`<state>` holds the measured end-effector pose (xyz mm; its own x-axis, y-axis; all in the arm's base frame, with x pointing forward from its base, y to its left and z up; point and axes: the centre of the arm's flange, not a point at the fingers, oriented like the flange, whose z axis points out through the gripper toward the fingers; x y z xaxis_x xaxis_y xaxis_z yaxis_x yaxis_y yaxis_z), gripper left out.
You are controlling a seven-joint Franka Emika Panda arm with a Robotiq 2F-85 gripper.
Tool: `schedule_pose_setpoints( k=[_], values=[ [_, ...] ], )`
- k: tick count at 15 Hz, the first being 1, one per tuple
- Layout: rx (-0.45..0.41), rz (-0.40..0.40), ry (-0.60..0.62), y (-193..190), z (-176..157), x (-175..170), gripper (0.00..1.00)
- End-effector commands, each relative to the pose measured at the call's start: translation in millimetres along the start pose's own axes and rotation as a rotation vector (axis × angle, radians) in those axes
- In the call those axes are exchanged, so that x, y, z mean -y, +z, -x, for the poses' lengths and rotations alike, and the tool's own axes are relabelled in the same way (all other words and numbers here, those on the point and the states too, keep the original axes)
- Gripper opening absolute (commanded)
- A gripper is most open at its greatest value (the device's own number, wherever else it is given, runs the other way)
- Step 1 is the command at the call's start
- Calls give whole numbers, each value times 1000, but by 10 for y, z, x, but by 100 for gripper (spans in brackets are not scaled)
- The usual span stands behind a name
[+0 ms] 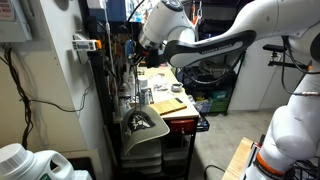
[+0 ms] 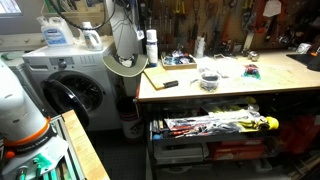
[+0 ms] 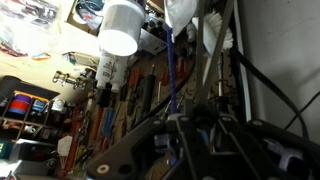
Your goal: Unhook the fishing hat from the wall hook and place it on the table using the hat adjusting string
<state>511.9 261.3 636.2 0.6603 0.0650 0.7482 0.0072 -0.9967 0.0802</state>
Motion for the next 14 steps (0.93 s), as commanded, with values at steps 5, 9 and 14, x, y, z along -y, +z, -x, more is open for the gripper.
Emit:
schedule_pose_setpoints(
  k=[5, 9, 14],
  values=[
    [-60, 27, 37, -220, -42, -47, 4],
    [-26, 20, 39, -259, -21, -39, 4],
    [134, 52, 91, -448, 130, -85, 4]
  ],
)
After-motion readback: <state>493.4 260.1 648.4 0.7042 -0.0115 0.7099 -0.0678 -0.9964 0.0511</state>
